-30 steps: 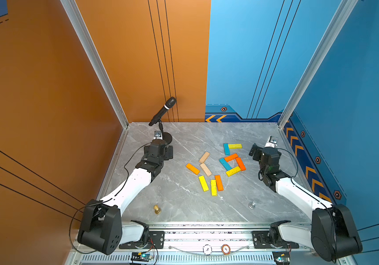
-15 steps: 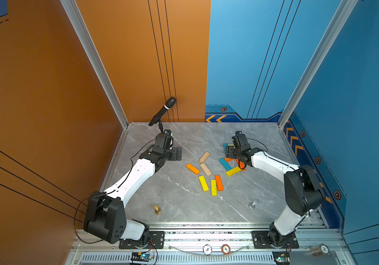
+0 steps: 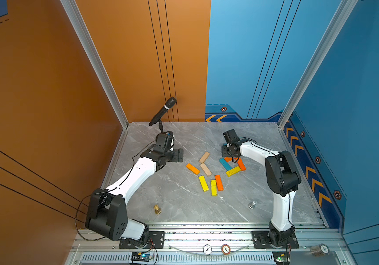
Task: Assemble the number 6 with building blocks
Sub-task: Move the building block to the center of the board.
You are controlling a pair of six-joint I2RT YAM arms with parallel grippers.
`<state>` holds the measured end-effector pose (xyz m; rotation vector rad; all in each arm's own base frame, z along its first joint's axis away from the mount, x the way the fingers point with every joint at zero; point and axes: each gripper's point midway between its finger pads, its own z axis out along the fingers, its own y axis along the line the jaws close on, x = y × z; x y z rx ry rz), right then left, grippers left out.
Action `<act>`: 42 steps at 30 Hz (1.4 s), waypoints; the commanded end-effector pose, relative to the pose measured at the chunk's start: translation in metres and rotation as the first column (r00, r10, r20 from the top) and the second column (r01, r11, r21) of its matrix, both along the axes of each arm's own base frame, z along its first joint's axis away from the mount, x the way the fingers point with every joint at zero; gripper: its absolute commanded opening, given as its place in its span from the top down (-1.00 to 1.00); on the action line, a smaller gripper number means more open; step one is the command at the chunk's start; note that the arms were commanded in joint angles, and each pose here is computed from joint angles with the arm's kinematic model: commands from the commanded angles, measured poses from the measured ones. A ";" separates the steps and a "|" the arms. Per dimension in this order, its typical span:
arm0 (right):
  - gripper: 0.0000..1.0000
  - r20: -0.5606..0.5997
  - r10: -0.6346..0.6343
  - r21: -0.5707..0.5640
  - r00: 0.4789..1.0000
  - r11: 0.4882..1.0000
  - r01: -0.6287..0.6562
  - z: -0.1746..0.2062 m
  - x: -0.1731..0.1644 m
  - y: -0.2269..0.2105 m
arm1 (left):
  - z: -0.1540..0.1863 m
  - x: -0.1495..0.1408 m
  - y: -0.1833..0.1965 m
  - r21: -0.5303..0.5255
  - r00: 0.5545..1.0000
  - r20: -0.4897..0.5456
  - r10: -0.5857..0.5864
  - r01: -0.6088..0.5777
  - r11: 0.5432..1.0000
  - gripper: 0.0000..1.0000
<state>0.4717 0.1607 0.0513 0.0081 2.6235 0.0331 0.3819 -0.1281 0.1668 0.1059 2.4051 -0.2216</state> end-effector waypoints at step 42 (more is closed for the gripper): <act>-0.24 0.013 -0.118 0.031 0.993 0.993 0.118 0.055 0.016 -0.057 | -0.002 0.000 -0.014 -0.033 0.998 -0.046 -0.037 0.035 0.999 -0.95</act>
